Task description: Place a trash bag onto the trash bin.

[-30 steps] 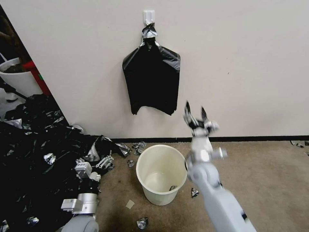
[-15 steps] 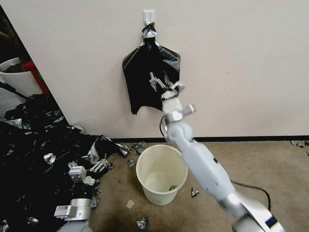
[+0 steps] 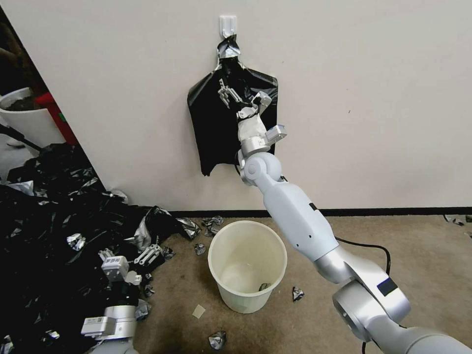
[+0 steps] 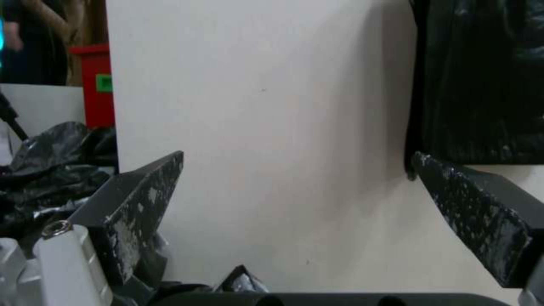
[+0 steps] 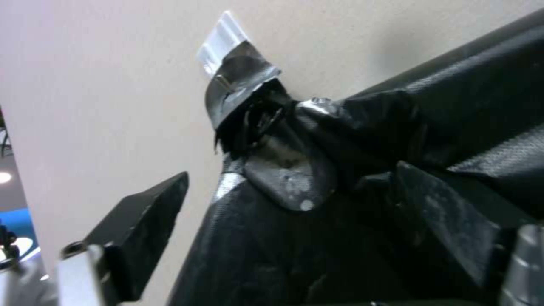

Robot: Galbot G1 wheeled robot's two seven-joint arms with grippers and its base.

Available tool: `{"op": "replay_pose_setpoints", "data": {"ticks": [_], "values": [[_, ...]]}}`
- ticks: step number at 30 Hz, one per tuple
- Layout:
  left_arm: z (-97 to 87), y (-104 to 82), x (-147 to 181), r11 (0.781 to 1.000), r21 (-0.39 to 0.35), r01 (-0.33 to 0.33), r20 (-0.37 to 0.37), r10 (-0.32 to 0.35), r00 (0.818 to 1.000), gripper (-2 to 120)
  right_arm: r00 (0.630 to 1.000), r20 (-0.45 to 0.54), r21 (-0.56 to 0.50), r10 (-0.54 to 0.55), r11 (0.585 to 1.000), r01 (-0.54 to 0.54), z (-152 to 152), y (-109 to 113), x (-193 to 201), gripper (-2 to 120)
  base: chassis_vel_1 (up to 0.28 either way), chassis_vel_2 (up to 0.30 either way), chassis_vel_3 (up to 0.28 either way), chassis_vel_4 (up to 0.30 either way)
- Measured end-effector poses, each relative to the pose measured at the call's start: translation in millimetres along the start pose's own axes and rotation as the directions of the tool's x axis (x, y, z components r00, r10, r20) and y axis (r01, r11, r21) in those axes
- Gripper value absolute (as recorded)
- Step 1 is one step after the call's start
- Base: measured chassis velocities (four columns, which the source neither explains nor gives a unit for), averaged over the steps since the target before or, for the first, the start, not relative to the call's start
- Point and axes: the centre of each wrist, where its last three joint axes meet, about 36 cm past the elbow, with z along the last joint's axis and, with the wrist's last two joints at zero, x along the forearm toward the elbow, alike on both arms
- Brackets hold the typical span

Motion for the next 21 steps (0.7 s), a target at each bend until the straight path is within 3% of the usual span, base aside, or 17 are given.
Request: {"op": "replay_pose_setpoints", "data": {"ticks": [6,8,11,21], "values": [[3.9,-0.2,-1,1.000,-0.009,0.002,-0.005,-0.002,1.000,100,1.000,0.001,0.004,-0.005,1.000,0.005,-1,0,-4,80,0.000,0.000,0.000,0.000],[5.5,0.1,-1,1.000,-0.012,0.002,-0.008,-0.002,1.000,100,1.000,-0.006,0.009,-0.021,1.000,0.022,1,1,-7,68,0.000,0.000,0.000,0.000],[6.8,0.5,-1,1.000,-0.014,0.003,-0.011,-0.003,1.000,100,0.999,-0.010,0.018,-0.032,0.999,0.033,3,2,-9,61,0.000,0.000,0.000,0.000],[10.8,2.2,0,1.000,-0.021,0.006,-0.020,-0.007,1.000,100,1.000,-0.003,0.041,-0.022,0.999,0.022,3,-3,-18,59,0.000,0.000,0.000,0.000]]}}
